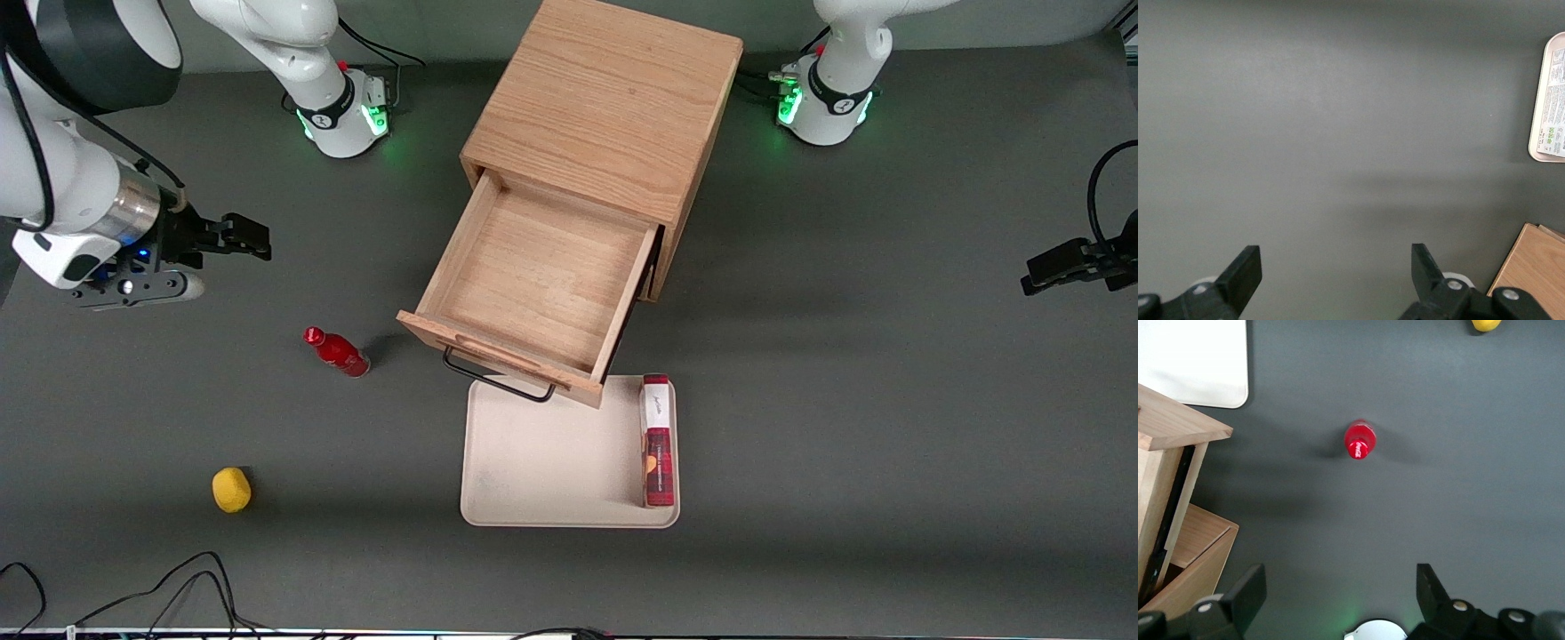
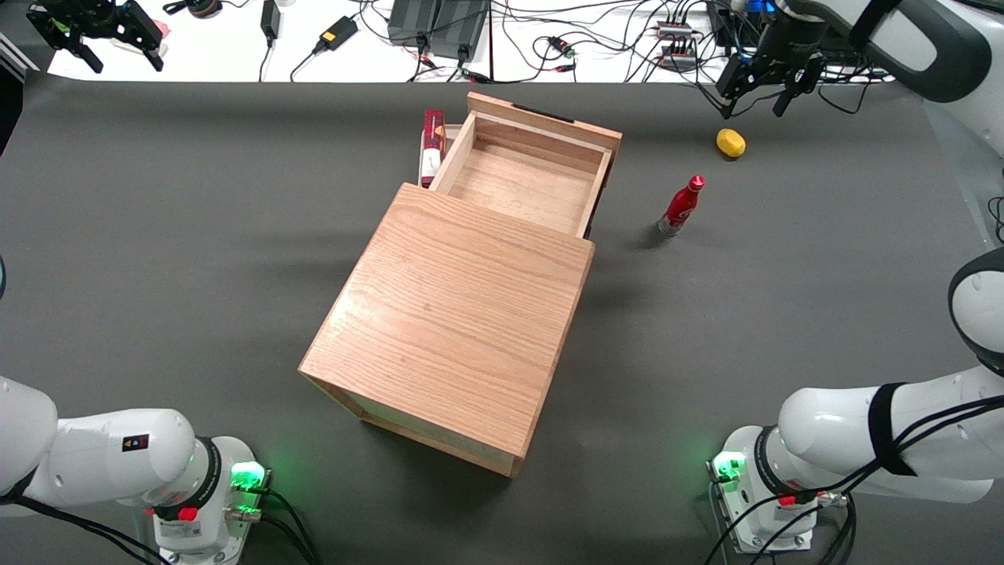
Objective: Open upper drawer
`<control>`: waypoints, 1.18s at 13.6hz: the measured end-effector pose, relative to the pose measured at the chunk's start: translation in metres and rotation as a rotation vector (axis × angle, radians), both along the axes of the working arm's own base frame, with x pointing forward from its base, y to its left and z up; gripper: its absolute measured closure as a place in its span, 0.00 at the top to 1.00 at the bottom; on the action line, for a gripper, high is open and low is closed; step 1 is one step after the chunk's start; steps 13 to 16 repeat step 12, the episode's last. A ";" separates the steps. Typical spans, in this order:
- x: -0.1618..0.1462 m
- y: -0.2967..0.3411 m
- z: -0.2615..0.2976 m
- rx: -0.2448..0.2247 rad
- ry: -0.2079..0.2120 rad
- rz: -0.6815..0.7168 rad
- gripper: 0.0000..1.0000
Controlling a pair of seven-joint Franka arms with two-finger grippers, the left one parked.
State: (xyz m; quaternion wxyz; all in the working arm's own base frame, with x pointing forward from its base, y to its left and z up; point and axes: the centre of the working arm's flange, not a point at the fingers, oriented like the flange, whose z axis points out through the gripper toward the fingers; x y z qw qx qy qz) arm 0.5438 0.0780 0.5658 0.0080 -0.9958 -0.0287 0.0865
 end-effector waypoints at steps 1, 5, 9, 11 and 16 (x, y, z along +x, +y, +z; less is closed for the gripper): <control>-0.001 -0.008 0.002 -0.002 0.001 -0.011 1.00; -0.013 -0.021 0.017 -0.011 0.012 -0.029 1.00; -0.018 -0.023 0.023 -0.009 0.012 -0.030 1.00; -0.018 -0.027 0.022 -0.007 0.015 -0.037 1.00; -0.018 -0.029 0.022 -0.007 0.016 -0.040 1.00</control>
